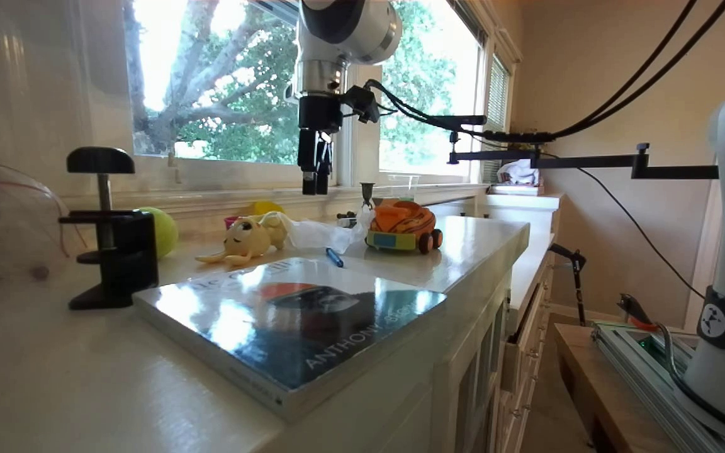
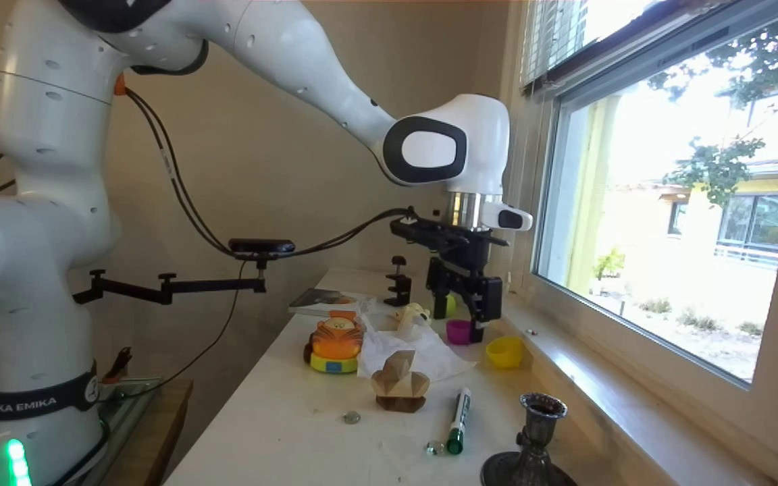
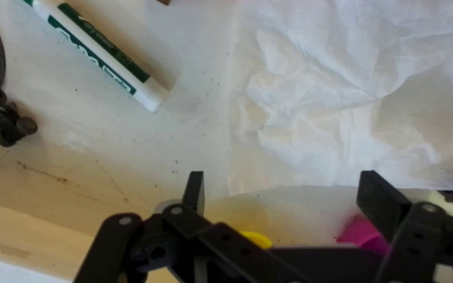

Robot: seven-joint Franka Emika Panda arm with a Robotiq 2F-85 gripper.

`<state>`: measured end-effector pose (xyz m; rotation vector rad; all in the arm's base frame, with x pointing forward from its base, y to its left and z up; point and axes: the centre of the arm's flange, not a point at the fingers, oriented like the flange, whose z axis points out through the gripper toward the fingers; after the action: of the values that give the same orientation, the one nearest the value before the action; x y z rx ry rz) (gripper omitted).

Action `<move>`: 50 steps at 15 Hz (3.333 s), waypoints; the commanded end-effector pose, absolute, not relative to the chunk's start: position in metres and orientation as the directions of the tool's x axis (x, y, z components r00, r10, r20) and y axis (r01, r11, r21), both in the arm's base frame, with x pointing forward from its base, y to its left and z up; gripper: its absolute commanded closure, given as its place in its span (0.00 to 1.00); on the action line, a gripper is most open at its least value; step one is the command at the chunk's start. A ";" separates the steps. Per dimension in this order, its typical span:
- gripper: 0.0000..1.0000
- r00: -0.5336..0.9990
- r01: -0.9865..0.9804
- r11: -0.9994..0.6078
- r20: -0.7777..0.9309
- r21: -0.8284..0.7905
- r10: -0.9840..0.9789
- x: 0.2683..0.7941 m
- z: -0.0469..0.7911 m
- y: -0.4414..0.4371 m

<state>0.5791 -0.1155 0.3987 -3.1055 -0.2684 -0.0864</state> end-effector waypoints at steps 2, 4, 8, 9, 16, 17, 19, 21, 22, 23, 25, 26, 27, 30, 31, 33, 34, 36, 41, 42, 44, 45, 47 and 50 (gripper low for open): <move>0.00 0.981 0.184 -0.982 0.065 -0.049 0.181 0.585 0.408 -0.107; 0.00 0.981 0.190 -0.980 0.055 -0.065 0.187 0.584 0.410 -0.100; 0.00 0.976 0.216 -0.972 0.035 -0.094 0.213 0.586 0.407 -0.085; 0.00 0.975 0.222 -0.970 0.033 -0.098 0.220 0.586 0.406 -0.082; 0.00 0.969 0.248 -0.963 0.019 -0.103 0.248 0.590 0.403 -0.070; 0.00 0.973 0.230 -0.968 -0.014 -0.097 0.232 0.587 0.403 -0.069; 0.00 0.971 0.229 -0.968 -0.049 -0.102 0.235 0.577 0.404 -0.068; 0.00 0.974 0.211 -0.974 -0.065 -0.083 0.216 0.568 0.408 -0.070; 0.00 0.977 0.199 -0.977 -0.063 -0.070 0.204 0.565 0.411 -0.072; 0.00 0.981 0.186 -0.981 -0.053 -0.056 0.189 0.563 0.414 -0.075; 0.00 0.985 0.165 -0.985 -0.041 -0.043 0.167 0.559 0.421 -0.080; 0.00 0.987 0.158 -0.987 -0.035 -0.034 0.159 0.557 0.424 -0.081; 0.00 0.988 0.153 -0.988 -0.029 -0.016 0.154 0.554 0.427 -0.083; 0.00 0.990 0.139 -0.989 -0.012 0.058 0.138 0.537 0.435 -0.095; 0.00 0.993 0.118 -0.989 -0.005 0.085 0.118 0.529 0.436 -0.101; 0.00 0.997 0.081 -0.990 -0.001 0.119 0.082 0.515 0.438 -0.114; 0.00 0.998 0.062 -0.989 0.004 0.135 0.063 0.510 0.438 -0.119; 0.00 0.999 0.026 -0.986 0.018 0.166 0.029 0.501 0.440 -0.129; 0.00 0.997 -0.056 -0.985 0.052 0.161 -0.048 0.488 0.443 -0.143; 0.00 0.997 -0.064 -0.986 0.055 0.153 -0.056 0.487 0.445 -0.145; 0.00 0.998 -0.050 -0.990 0.054 0.133 -0.043 0.480 0.452 -0.148; 0.00 0.999 -0.025 -0.993 0.049 0.112 -0.020 0.475 0.457 -0.150; 0.00 0.998 -0.028 -0.995 0.064 0.092 -0.022 0.466 0.461 -0.155; 0.00 0.998 -0.036 -0.999 0.062 0.040 -0.033 0.455 0.458 -0.162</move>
<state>0.4801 -0.1567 0.4567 -3.2439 0.0595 -0.0825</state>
